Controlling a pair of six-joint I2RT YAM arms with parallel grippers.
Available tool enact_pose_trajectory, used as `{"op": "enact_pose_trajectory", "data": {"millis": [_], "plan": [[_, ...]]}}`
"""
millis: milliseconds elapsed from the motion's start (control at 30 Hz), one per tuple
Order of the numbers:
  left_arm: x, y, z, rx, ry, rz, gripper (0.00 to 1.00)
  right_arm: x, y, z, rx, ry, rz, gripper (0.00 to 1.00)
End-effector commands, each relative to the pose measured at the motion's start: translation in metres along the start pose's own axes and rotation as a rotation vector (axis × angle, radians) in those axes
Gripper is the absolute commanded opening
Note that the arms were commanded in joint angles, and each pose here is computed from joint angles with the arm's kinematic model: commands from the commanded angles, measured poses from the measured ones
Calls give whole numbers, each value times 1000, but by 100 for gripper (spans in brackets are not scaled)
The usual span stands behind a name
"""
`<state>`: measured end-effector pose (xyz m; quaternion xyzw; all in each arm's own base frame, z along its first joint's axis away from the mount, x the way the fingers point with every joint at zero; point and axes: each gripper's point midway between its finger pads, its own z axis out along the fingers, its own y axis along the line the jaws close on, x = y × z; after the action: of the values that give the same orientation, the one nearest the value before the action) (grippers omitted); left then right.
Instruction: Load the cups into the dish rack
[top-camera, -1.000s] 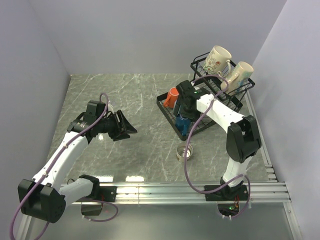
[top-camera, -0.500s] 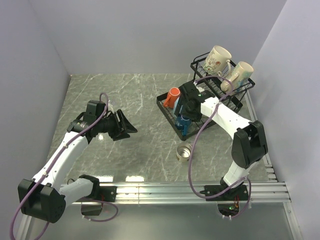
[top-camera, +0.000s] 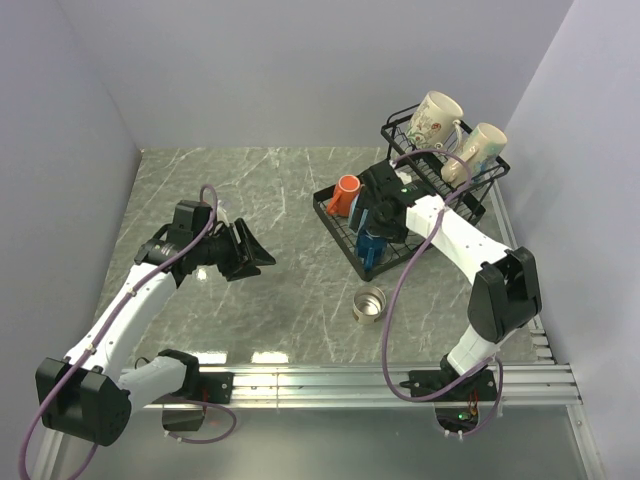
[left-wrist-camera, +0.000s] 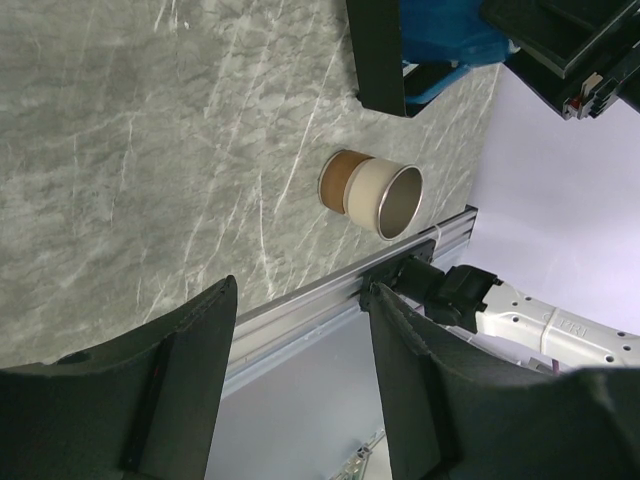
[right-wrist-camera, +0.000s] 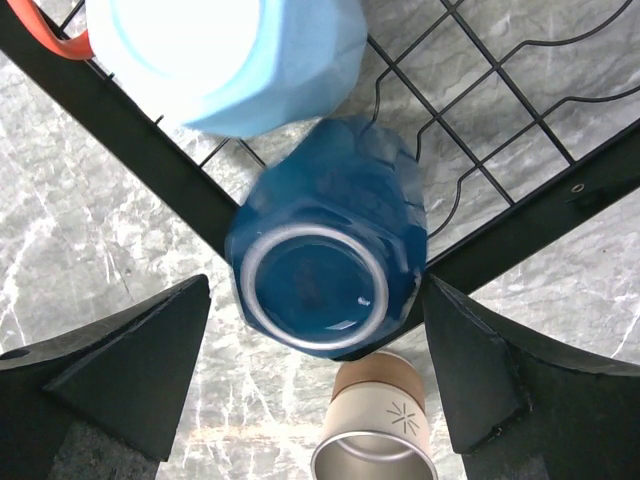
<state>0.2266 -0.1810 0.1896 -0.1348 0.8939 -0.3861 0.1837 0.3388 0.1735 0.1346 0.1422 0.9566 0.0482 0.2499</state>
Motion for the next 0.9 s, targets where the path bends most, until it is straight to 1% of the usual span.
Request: {"op": "enact_pose_trajectory", "data": {"millis": [0, 100, 200, 300, 367, 400, 467, 500, 633, 700, 733, 800, 833, 867], "plan": [[-9, -14, -6, 33, -41, 34, 61, -7, 3, -15, -26, -38, -4, 94], [-6, -13, -8, 33, -41, 33, 61, -11, 3, -19, -25, -47, -8, 95], [-4, -14, -10, 37, -48, 45, 61, -19, 6, -32, -39, -71, -6, 95], [1, -27, -9, 47, -36, 99, 62, -30, 6, -53, -60, -103, 3, 95], [2, -30, -2, 15, -31, 125, 62, -32, 4, -71, -75, -122, 7, 95], [11, -42, 1, 23, -8, 164, 62, -35, 4, -81, -91, -134, 12, 95], [15, -44, 15, -19, 6, 186, 61, -38, -2, -103, -111, -162, 20, 95], [24, -57, 20, 1, 25, 215, 61, -37, -5, -112, -117, -167, 19, 95], [45, -70, 53, -7, 92, 237, 61, -33, -25, -156, -159, -229, 36, 95], [52, -75, 65, -5, 114, 241, 59, -25, -36, -165, -160, -234, 41, 95], [63, -76, 79, -9, 147, 256, 59, -20, -43, -177, -175, -250, 50, 95], [75, -82, 91, -5, 180, 275, 58, -8, -56, -177, -160, -241, 57, 95], [80, -78, 103, -27, 203, 274, 57, -2, -65, -185, -168, -253, 67, 95], [83, -81, 109, -23, 211, 282, 57, 5, -72, -180, -150, -242, 71, 95]]}}
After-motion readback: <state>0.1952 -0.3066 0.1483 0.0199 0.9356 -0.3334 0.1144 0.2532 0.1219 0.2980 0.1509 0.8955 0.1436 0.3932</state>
